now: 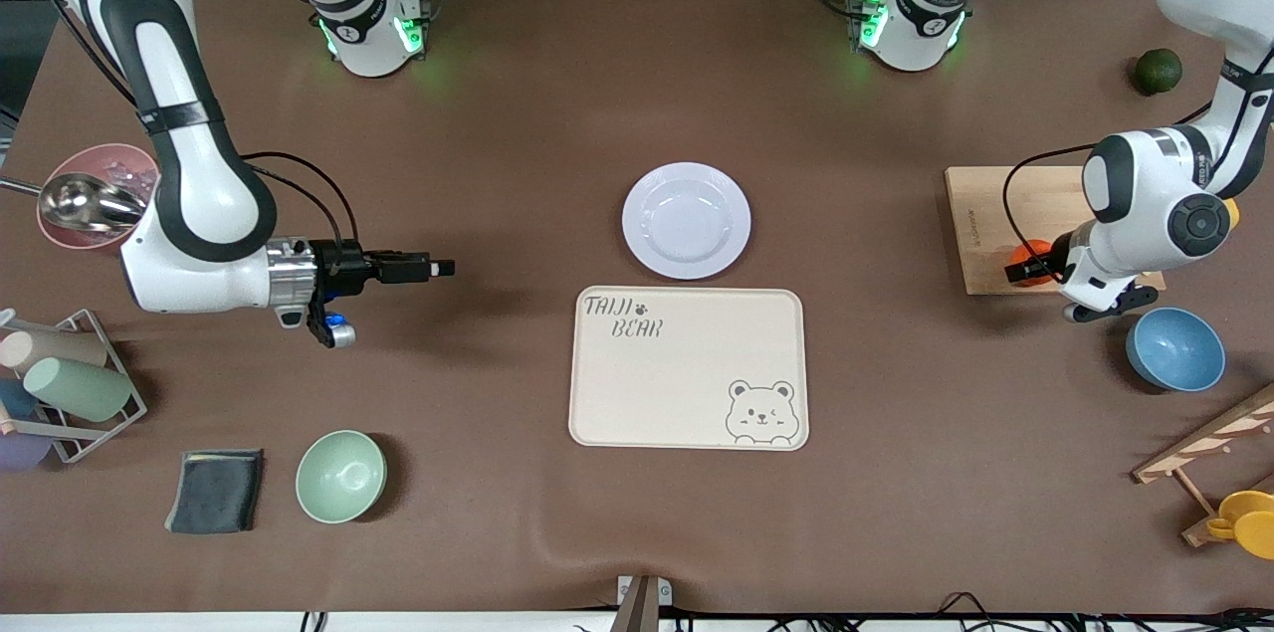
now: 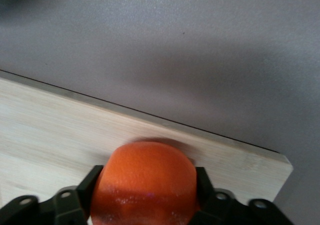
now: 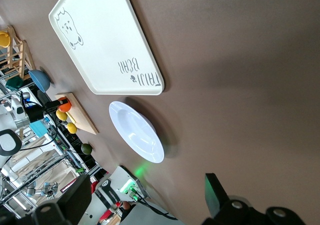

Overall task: Place orange and plate with both arms
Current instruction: 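Lift the orange off the cutting board with the left gripper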

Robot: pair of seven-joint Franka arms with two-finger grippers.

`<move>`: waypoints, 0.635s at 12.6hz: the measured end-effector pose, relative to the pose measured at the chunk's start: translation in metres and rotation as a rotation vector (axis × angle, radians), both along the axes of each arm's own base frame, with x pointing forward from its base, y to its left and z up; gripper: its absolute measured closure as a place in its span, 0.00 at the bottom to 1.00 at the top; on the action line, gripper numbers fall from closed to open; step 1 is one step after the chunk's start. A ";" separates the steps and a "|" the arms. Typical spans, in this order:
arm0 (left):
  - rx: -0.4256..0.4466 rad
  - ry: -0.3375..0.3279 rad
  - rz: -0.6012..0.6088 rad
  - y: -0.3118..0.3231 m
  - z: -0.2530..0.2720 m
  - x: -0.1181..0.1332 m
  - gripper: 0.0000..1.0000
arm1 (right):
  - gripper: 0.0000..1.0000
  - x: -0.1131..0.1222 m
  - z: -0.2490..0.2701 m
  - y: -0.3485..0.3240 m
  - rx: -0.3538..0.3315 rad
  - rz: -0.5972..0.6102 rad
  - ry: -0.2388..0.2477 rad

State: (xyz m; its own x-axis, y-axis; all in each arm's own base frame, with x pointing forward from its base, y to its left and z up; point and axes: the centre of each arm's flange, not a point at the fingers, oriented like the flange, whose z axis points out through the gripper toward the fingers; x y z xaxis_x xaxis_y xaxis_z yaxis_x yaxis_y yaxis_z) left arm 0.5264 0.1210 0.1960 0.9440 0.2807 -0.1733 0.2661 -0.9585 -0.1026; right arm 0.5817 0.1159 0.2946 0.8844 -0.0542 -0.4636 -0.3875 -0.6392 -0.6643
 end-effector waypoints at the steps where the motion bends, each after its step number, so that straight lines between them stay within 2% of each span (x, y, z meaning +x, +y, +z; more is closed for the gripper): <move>1: 0.001 -0.005 0.000 0.000 0.002 0.001 0.26 | 0.00 0.000 0.000 0.000 0.000 0.000 0.000; 4: 0.006 -0.058 -0.020 -0.010 0.025 0.014 0.26 | 0.00 0.000 -0.001 0.000 0.000 0.000 0.000; 8: -0.003 -0.162 -0.117 -0.072 0.078 0.037 0.26 | 0.00 -0.001 -0.002 0.002 -0.003 0.002 -0.008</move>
State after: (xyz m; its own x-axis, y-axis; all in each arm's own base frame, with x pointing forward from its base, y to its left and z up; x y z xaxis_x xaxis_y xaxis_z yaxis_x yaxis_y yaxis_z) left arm 0.5632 0.0485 0.2740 0.9858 0.1673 -0.0169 0.1659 -0.9840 -0.0647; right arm 0.5806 0.1178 0.2921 0.8882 -0.0538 -0.4562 -0.3806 -0.6423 -0.6652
